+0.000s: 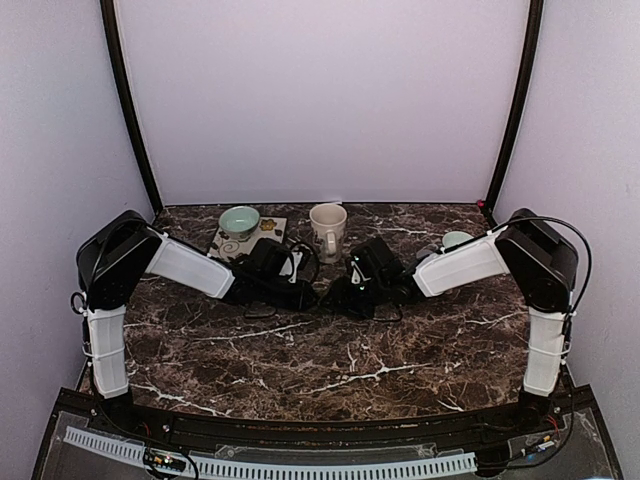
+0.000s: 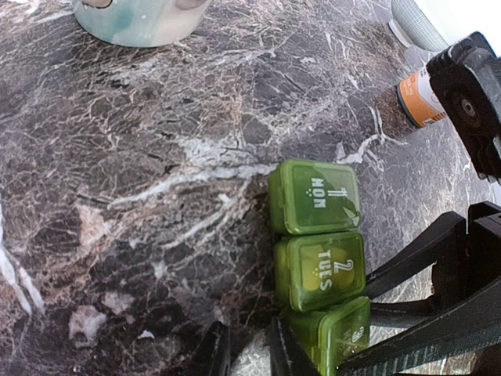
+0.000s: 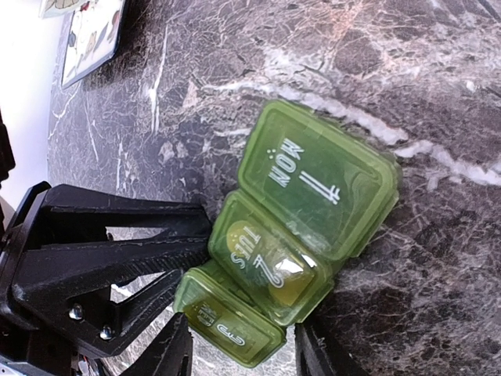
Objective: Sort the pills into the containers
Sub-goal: Close the lid of the pill container.
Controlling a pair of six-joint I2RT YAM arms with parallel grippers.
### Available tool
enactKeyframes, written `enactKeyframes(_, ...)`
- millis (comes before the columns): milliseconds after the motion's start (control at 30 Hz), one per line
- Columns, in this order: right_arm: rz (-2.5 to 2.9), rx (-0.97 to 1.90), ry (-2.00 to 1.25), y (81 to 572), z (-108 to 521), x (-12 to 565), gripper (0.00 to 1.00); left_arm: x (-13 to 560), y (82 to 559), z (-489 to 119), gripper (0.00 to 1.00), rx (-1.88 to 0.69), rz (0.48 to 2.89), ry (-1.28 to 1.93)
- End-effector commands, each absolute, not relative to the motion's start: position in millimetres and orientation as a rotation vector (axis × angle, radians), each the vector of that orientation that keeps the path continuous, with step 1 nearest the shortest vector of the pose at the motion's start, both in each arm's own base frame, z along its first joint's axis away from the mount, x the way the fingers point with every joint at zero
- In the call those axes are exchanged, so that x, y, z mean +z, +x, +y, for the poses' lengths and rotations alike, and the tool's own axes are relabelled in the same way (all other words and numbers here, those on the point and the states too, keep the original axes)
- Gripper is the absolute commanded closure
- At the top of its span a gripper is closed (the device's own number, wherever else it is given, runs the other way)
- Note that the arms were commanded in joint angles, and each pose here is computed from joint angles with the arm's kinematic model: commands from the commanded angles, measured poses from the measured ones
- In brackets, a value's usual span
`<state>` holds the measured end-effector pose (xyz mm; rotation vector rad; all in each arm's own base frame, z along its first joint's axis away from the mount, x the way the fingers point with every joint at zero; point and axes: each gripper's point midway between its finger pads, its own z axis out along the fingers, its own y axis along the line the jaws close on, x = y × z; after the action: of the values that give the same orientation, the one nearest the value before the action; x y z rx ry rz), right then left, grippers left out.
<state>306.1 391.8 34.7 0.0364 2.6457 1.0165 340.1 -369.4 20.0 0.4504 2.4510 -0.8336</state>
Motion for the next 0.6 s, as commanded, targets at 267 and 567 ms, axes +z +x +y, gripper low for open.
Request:
enactKeyframes(267, 2.619, 1.118, 0.152, 308, 384, 40, 0.53, -46, 276, -335, 0.83, -0.704, 2.764, 0.493)
enactKeyframes(567, 2.636, 1.163, 0.188, 307, 388, 32, 0.53, -46, 270, -336, 0.84, -0.71, 2.765, 0.51)
